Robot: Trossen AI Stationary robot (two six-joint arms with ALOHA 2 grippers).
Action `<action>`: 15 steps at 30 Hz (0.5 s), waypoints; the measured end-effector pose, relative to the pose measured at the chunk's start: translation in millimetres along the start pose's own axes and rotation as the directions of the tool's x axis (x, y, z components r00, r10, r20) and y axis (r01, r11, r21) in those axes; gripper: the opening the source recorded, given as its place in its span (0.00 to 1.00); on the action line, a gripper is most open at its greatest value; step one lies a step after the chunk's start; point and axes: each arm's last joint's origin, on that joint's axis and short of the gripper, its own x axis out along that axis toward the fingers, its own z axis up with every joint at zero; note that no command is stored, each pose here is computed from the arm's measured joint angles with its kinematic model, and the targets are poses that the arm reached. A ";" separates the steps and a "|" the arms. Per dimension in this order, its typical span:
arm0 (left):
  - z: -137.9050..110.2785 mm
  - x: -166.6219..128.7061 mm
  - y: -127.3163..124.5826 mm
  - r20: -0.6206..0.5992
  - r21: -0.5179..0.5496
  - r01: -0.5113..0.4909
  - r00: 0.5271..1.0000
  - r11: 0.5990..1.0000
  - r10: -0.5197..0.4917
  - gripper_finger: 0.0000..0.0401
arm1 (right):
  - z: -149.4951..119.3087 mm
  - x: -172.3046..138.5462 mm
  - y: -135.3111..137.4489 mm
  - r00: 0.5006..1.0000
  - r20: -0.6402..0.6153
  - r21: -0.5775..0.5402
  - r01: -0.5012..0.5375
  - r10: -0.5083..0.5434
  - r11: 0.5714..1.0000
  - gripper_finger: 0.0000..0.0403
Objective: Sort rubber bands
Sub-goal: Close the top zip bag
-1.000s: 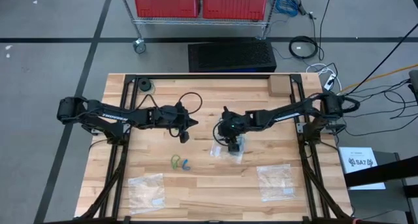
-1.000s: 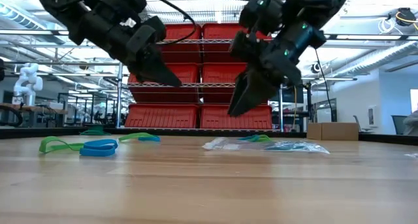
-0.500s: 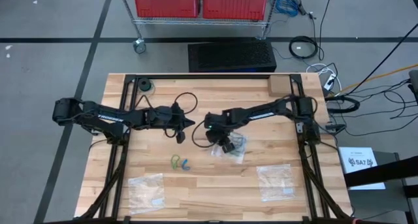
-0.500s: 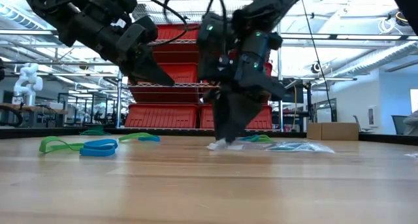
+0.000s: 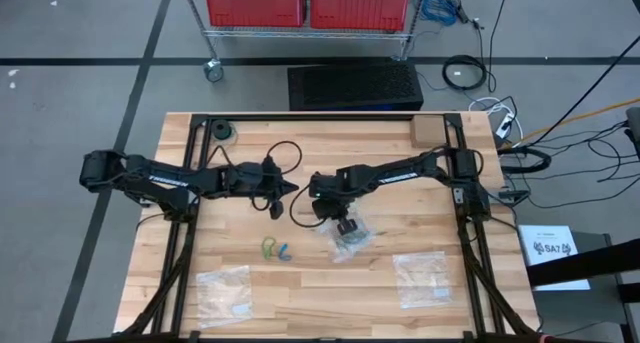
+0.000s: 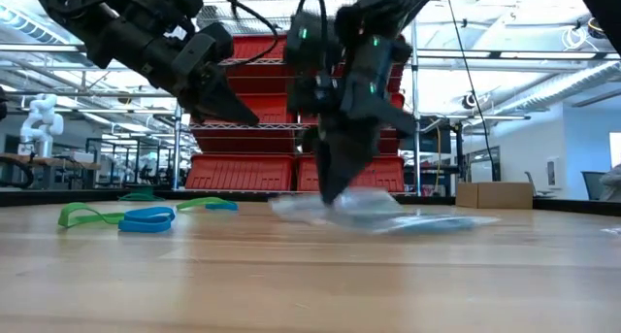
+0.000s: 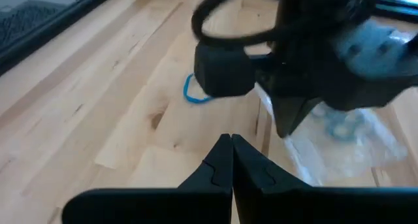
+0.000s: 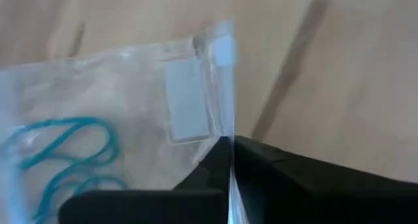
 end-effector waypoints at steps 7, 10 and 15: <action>13.5 -7.5 1.2 0.111 -0.008 0.002 0.994 1.000 -0.001 0.00 | 10.3 -46.4 5.7 0.980 0.052 0.076 0.188 -0.192 0.979 0.00; 20.4 -11.3 0.3 0.168 0.015 0.047 0.985 0.999 -0.049 0.00 | 14.1 -71.2 15.0 0.959 0.074 0.113 0.266 -0.275 0.957 0.00; 28.1 -14.4 -1.9 0.238 0.032 0.093 0.966 0.995 -0.098 0.05 | 15.9 -105.7 33.4 0.914 0.087 0.161 0.380 -0.396 0.911 0.00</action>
